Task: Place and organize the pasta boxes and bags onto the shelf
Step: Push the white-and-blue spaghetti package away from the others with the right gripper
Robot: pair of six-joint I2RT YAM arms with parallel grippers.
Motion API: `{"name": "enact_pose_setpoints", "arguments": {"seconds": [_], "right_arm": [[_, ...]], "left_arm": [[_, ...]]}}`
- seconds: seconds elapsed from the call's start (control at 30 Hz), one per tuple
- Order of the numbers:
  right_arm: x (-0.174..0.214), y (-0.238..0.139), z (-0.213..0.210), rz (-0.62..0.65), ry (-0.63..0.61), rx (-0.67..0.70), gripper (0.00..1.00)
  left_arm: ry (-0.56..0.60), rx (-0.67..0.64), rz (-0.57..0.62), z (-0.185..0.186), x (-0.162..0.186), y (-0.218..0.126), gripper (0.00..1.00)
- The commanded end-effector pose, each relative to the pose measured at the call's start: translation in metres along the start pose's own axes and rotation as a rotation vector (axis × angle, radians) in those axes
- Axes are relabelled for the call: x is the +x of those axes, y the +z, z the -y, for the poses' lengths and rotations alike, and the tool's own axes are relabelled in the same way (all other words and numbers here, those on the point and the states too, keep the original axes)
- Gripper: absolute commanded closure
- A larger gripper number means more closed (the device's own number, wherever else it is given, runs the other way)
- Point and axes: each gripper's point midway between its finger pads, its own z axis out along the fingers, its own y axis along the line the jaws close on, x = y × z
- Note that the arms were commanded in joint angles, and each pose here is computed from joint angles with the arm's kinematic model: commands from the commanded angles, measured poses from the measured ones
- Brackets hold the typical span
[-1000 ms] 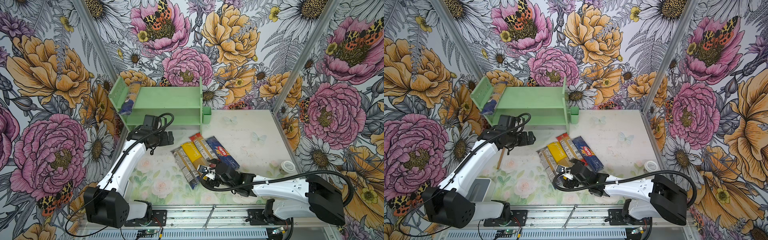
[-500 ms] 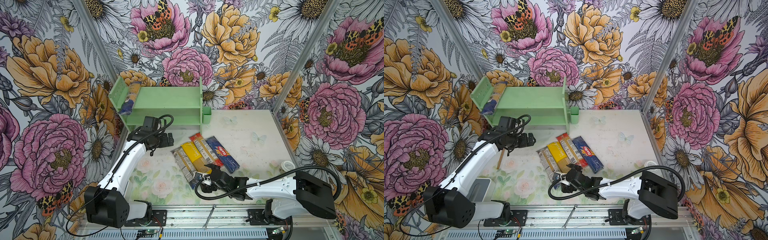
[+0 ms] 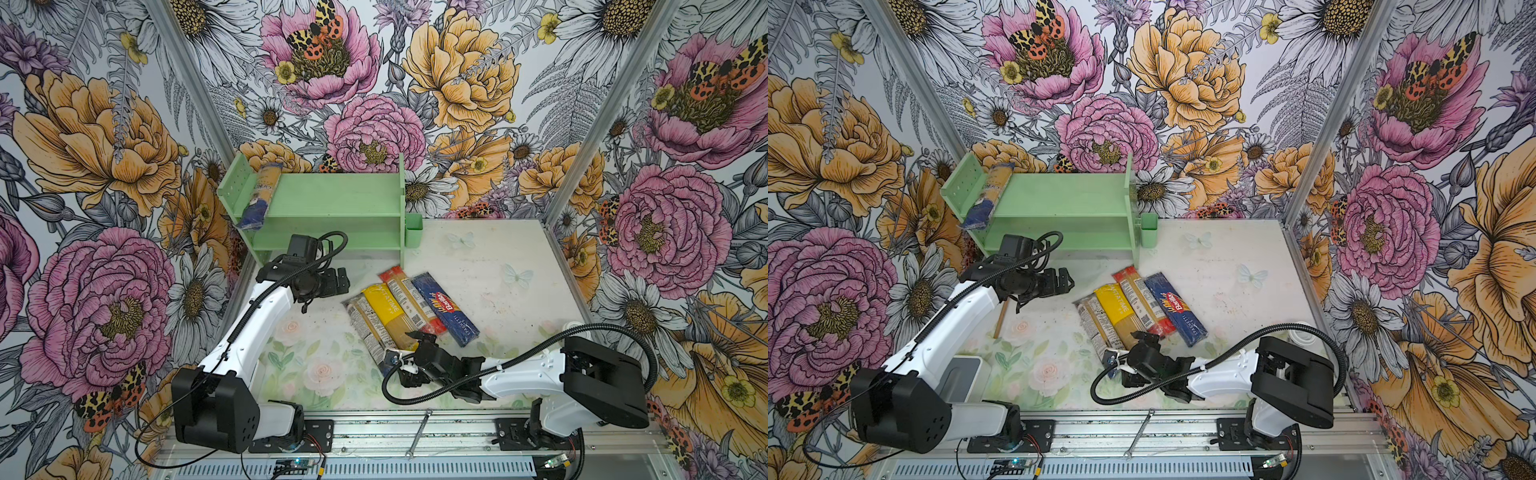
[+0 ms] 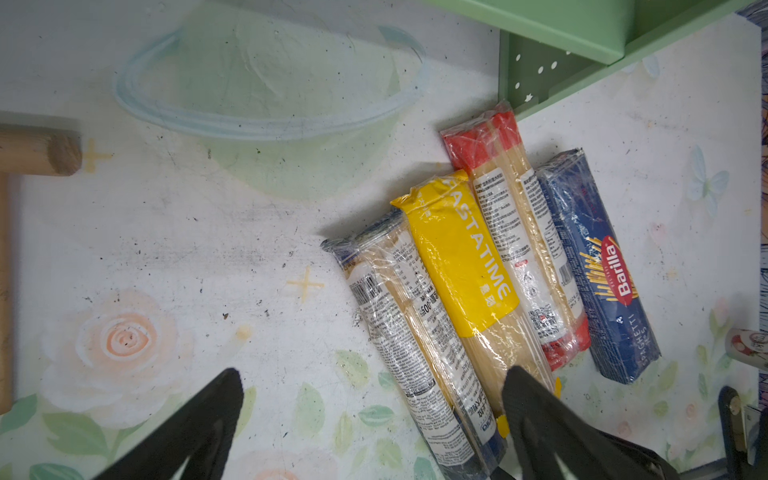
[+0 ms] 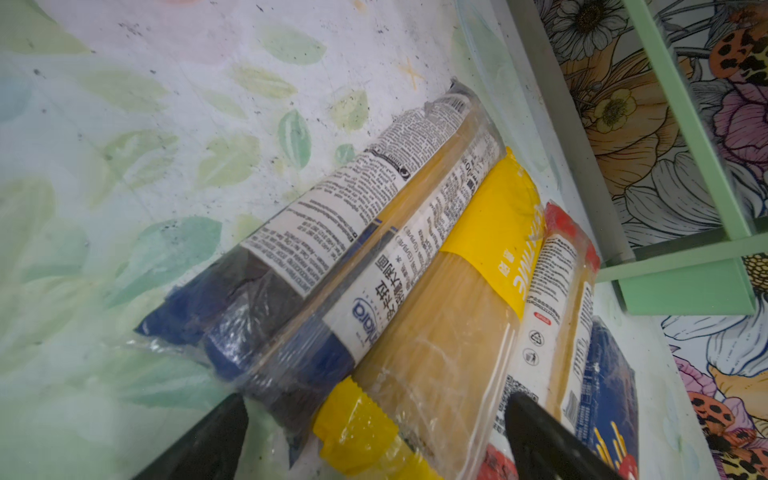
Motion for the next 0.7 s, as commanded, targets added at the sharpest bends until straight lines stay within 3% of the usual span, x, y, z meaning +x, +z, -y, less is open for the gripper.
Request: {"name": "enact_pose_setpoints", "arguments": {"seconds": [0.0,0.67], "right_arm": [[-0.009,0.004,0.006,0.029,-0.009,0.050,0.02],[-0.030,0.038,0.010,0.040,-0.014,0.086,0.01]], "left_arm": [[-0.011,0.027,0.012,0.002,-0.003,0.004,0.01],[-0.042,0.029,0.004,-0.010,0.004,0.009,0.01]]}}
